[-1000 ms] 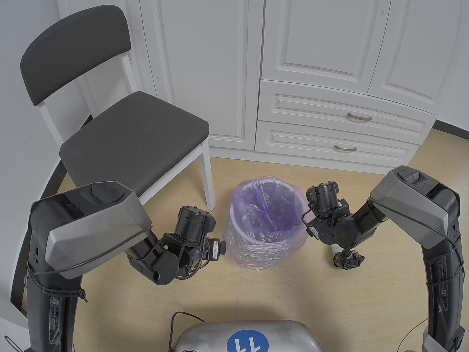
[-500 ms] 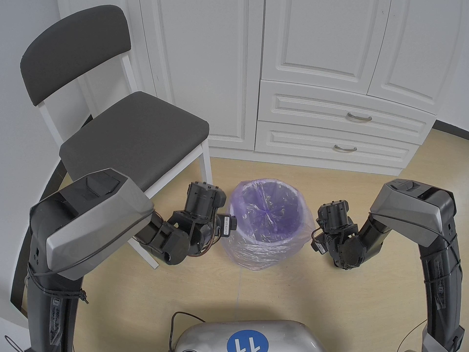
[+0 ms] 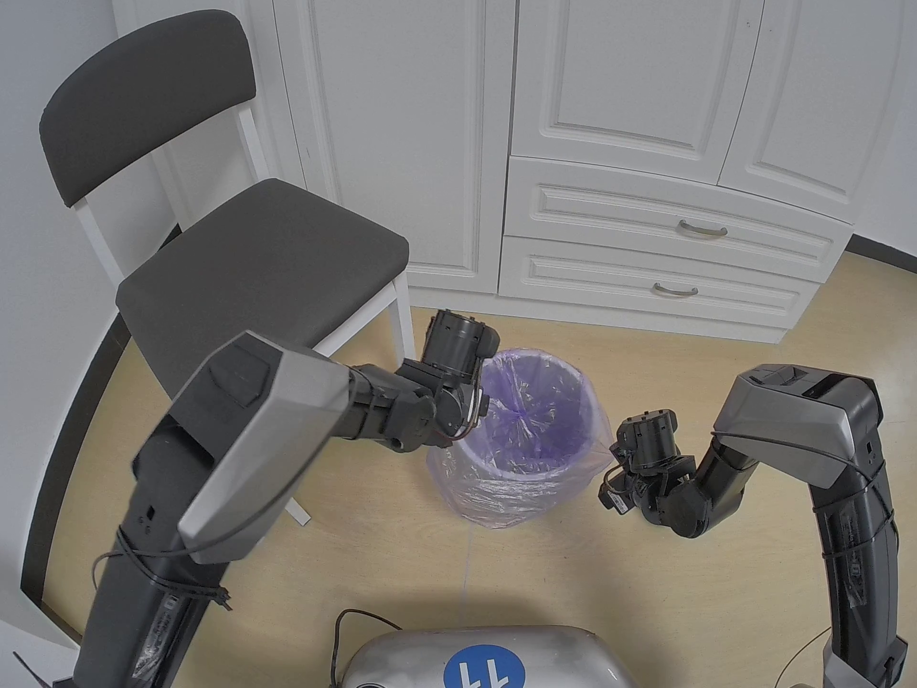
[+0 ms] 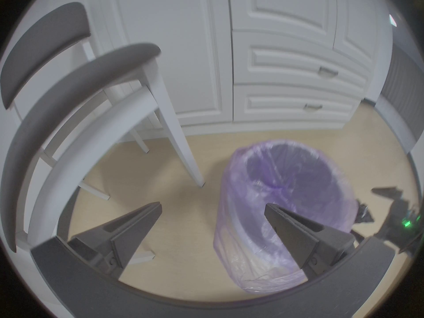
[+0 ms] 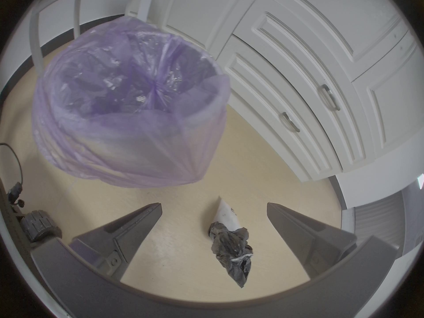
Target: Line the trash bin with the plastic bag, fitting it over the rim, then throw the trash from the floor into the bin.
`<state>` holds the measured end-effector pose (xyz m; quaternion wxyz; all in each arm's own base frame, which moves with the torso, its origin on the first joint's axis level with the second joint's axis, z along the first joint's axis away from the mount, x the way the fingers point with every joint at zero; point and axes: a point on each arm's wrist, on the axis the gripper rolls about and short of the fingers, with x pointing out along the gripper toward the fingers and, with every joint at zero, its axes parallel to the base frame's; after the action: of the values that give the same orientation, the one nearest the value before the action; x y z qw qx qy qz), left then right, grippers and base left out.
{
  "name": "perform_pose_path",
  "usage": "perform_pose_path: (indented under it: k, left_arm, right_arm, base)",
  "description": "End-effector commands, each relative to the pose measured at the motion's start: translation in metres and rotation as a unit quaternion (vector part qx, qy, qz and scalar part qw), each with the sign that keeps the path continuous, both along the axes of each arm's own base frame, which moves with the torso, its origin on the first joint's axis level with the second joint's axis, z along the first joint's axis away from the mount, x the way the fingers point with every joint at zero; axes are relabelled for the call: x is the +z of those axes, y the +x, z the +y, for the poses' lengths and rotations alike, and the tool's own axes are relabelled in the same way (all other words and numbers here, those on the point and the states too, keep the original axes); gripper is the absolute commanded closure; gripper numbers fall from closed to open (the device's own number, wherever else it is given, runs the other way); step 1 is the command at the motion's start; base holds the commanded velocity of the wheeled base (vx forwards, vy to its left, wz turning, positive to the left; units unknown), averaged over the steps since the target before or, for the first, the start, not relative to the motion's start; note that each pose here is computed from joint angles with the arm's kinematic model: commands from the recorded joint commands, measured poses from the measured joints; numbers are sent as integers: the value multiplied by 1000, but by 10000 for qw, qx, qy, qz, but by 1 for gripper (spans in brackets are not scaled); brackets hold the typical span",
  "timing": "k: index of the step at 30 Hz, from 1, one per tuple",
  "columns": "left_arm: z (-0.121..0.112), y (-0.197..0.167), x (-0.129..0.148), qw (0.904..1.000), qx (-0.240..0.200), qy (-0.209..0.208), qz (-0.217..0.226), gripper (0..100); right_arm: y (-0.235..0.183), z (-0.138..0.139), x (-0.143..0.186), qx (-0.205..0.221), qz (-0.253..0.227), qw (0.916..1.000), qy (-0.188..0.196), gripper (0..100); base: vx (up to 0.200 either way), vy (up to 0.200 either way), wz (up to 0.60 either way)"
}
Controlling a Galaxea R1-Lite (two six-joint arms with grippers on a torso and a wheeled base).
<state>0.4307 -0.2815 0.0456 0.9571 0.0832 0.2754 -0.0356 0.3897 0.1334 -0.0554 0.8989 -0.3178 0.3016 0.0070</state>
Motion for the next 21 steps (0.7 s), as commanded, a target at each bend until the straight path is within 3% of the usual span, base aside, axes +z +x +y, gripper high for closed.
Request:
perform_pose_path:
  k: [1, 7, 13, 21]
  left_arm:
    - [-13, 8, -63, 9972, 16, 636, 386, 0]
    - [-16, 16, -79, 9993, 24, 385, 11, 0]
    - [-21, 22, -78, 9987, 23, 17, -500, 0]
    - [-27, 18, -88, 9989, -47, 36, -469, 0]
  right_arm:
    - [-9, 7, -2, 247, 104, 9996, 44, 0]
    - [-9, 7, -1, 239, 94, 9997, 59, 0]
    - [-9, 7, 2, 236, -36, 9997, 113, 0]
    - [-11, 7, 0, 274, -87, 9995, 113, 0]
  base:
    - [0, 0, 0]
    - [0, 0, 0]
    - [0, 0, 0]
    - [0, 0, 0]
